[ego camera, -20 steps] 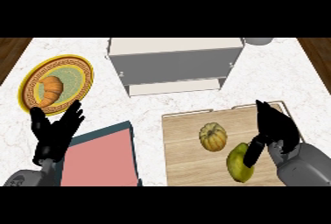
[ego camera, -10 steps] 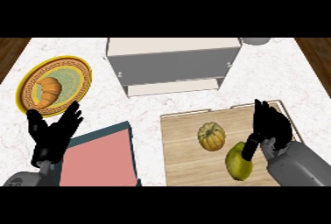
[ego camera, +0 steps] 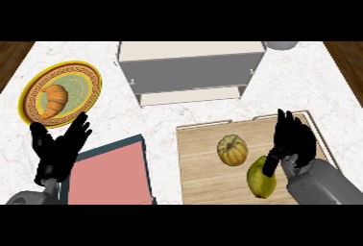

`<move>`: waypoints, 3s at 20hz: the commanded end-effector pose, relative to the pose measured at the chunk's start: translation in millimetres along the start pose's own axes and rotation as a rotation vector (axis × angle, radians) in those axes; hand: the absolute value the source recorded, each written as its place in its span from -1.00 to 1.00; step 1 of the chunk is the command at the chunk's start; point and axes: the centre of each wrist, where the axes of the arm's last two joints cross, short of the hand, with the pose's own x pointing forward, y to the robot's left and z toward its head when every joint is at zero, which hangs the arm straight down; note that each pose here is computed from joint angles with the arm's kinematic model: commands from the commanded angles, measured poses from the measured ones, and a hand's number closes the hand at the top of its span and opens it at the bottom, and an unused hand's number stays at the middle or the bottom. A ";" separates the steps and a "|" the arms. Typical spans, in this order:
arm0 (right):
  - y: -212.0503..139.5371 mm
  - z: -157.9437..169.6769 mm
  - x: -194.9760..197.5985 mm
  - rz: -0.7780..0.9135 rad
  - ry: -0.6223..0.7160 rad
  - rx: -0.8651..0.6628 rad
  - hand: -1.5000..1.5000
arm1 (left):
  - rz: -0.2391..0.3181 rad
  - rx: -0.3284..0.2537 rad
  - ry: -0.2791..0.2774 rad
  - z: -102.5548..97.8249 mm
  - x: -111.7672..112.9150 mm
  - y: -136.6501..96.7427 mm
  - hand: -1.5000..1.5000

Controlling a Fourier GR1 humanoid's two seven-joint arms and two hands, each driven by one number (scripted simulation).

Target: Pick the pear from the tray and place it in the tiered shelf

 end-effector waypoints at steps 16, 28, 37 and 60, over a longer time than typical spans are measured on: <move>48.8 58.4 45.5 0.033 -0.188 0.163 1.00 | 0.018 -0.004 0.053 -3.2 -7.5 6.0 0.00; 2.7 187.0 138.3 -0.361 -0.941 -0.022 1.00 | -0.021 -0.032 0.042 -17.6 13.5 -4.8 0.00; -84.7 234.3 139.8 -0.515 -0.863 -0.279 1.00 | -0.014 -0.006 0.060 -2.1 -10.1 -5.6 0.00; -272.8 177.0 167.4 -0.623 -0.752 -0.407 1.00 | -0.003 -0.012 0.039 -7.1 -7.8 -19.0 0.00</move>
